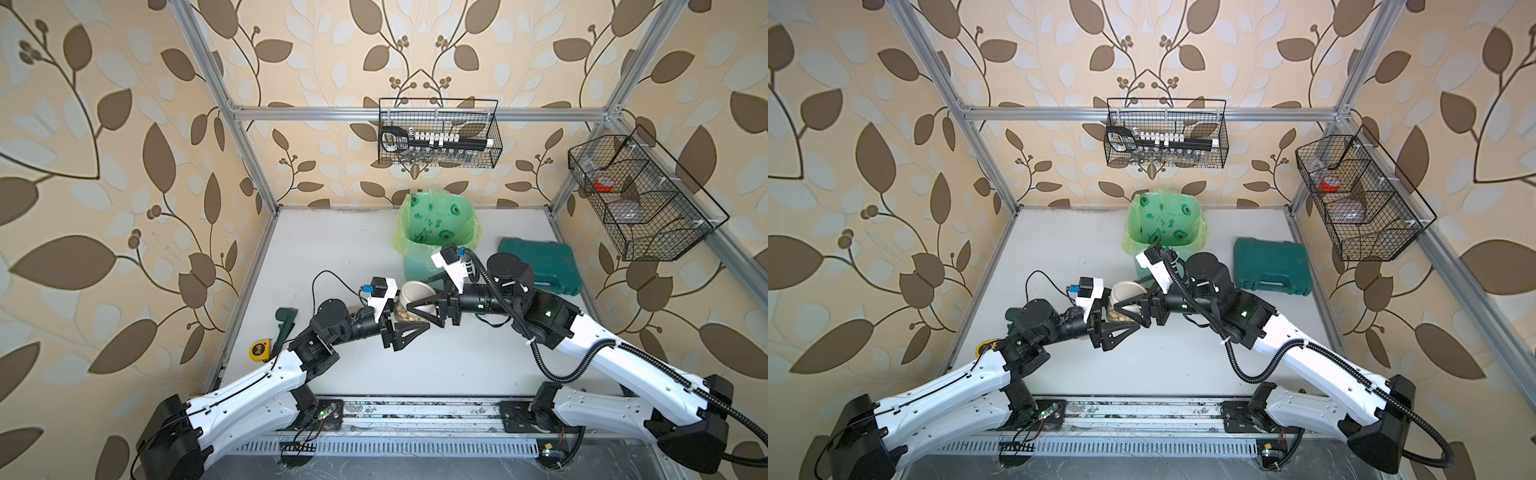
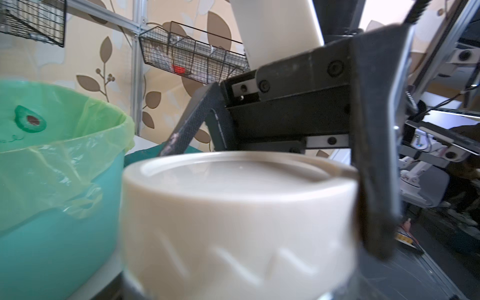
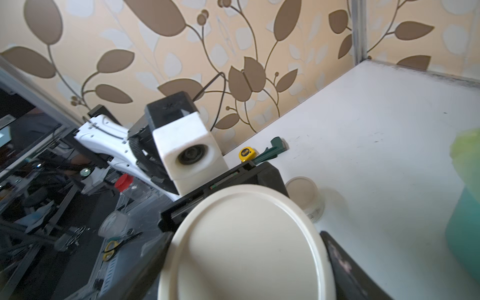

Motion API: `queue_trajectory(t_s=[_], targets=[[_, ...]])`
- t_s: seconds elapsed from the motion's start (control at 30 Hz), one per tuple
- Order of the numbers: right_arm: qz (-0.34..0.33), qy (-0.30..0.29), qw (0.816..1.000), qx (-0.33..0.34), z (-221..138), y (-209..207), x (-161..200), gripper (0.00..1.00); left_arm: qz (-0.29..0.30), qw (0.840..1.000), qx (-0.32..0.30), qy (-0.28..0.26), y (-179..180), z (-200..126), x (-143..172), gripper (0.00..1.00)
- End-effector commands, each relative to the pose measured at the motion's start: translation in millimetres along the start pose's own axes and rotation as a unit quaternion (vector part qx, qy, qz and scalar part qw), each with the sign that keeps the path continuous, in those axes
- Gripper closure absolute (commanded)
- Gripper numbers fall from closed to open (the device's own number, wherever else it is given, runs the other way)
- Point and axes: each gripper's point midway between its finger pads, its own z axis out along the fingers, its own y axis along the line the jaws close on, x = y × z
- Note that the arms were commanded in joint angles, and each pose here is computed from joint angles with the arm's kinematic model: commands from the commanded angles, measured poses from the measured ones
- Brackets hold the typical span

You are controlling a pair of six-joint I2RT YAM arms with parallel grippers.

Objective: Empty moldy peanuts from jars
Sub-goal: Unscrew the lid from the jar.

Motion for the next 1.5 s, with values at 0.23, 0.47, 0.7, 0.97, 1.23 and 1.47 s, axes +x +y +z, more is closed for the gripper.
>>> queue_trajectory(t_s=[0.23,0.47,0.7,0.97,1.23,1.47], targets=[[-0.060,0.038,0.978,-0.198,-12,68,3,0.91,0.018,0.995,0.090,-0.044,-37,3,-47,1.00],[-0.086,0.066,0.955,-0.277,-15,88,7,0.90,0.010,0.993,0.114,-0.030,-43,5,-43,1.00],[-0.088,0.069,0.951,-0.287,-14,89,9,0.58,0.015,0.993,0.113,-0.025,-45,1,-42,1.00],[-0.070,0.037,0.984,-0.159,-5,54,1,0.01,0.023,0.996,0.080,-0.019,-36,1,-38,1.00],[-0.075,-0.038,0.996,-0.032,-21,31,-40,0.00,0.049,0.998,0.015,-0.022,-17,5,-54,1.00],[-0.069,-0.138,0.983,0.103,-54,4,-82,0.00,0.099,0.990,-0.099,-0.030,18,3,-73,1.00]])
